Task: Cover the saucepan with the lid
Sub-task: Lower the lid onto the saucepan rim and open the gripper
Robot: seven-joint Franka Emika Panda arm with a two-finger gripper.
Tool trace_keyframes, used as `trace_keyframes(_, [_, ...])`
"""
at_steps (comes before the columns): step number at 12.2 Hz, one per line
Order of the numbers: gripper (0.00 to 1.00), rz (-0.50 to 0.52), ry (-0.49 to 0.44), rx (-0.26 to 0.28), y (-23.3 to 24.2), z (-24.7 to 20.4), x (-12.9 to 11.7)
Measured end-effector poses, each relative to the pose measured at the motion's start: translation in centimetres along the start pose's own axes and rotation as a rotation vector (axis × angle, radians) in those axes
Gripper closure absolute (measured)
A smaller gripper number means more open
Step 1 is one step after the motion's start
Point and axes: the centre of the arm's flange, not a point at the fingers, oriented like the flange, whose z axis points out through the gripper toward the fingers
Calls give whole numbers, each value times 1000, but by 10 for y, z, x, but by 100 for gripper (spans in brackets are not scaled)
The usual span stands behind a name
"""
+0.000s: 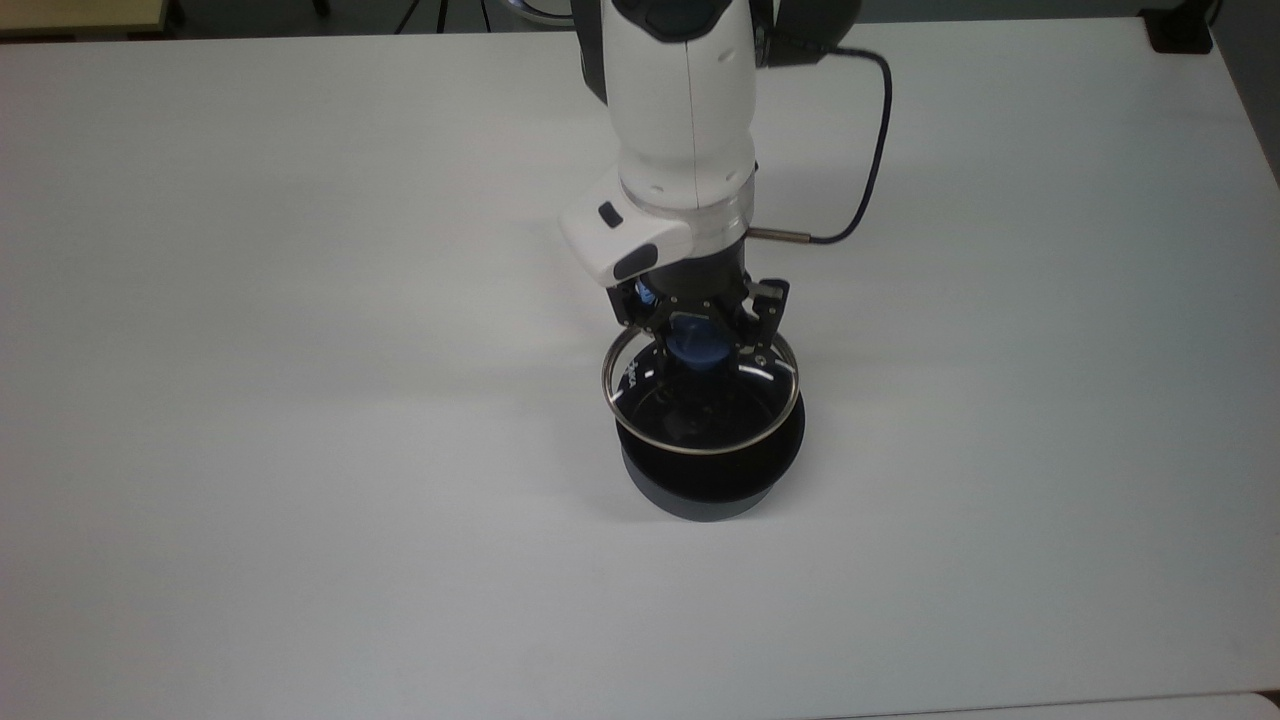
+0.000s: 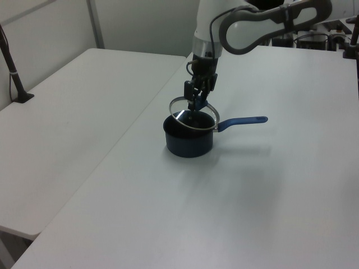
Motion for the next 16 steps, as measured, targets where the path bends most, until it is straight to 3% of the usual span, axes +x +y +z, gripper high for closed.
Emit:
trace_keyframes(7, [40,17,15,8,-8,22,13])
trace_keyframes(14, [38,-14,-31,-2,-25,36,0])
trace_keyframes(16, [11,-14,-57,-15,-24,40,-3])
